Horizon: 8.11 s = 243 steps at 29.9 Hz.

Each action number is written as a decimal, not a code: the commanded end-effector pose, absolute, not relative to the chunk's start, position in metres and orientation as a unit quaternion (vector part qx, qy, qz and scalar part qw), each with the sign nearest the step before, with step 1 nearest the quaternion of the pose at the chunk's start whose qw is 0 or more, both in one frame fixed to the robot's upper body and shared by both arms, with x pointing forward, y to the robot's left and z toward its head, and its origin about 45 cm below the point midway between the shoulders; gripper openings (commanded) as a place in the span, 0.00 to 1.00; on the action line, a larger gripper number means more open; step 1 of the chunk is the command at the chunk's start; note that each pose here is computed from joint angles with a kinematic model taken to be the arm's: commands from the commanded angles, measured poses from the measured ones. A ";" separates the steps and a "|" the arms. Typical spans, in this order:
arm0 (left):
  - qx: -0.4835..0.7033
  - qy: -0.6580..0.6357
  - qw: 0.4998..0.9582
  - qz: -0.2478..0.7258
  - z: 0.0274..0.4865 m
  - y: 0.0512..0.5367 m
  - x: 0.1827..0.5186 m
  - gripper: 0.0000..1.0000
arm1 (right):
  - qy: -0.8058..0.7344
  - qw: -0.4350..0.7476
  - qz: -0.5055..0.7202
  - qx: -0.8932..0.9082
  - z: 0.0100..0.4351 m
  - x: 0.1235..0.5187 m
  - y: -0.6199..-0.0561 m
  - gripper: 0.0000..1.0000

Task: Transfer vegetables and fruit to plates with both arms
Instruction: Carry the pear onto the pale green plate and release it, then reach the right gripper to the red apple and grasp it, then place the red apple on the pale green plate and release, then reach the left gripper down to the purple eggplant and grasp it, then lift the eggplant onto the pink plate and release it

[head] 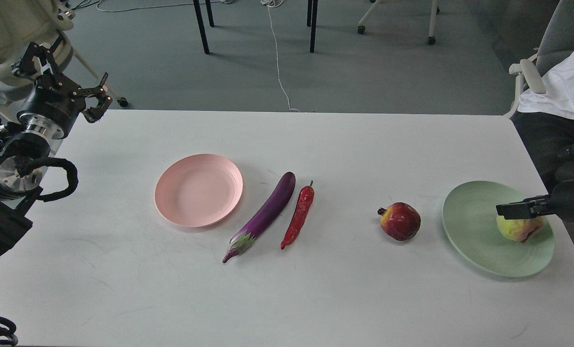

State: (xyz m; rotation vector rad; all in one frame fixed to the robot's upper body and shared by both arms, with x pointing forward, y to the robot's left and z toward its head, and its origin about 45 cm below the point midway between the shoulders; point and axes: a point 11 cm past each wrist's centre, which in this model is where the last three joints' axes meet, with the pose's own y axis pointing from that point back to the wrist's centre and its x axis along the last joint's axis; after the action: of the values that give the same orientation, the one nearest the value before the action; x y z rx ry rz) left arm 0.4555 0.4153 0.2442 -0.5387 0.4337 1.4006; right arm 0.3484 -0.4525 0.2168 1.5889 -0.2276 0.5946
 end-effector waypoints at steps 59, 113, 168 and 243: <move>-0.230 0.188 0.695 0.655 0.239 0.441 0.446 0.98 | 0.151 0.580 0.370 0.710 0.170 0.355 -0.260 0.73; -0.116 0.130 0.797 0.578 0.253 0.382 0.453 0.98 | -0.206 0.524 0.348 0.750 0.257 0.401 -0.375 0.98; 0.458 -0.473 0.752 -0.035 0.138 0.138 0.367 0.90 | -0.658 -0.165 -0.173 0.714 0.211 0.387 -0.396 0.99; 0.560 -0.420 0.714 0.012 0.167 0.259 0.387 0.23 | -0.647 -0.196 -0.172 0.716 0.211 0.387 -0.416 0.99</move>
State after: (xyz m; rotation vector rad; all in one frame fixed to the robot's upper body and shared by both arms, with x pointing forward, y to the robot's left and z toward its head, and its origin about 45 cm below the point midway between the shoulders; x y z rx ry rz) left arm 0.3836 0.2584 0.1683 1.2336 -0.9320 0.0116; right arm 0.3867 -0.4167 0.2110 2.5821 -2.3354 -0.6189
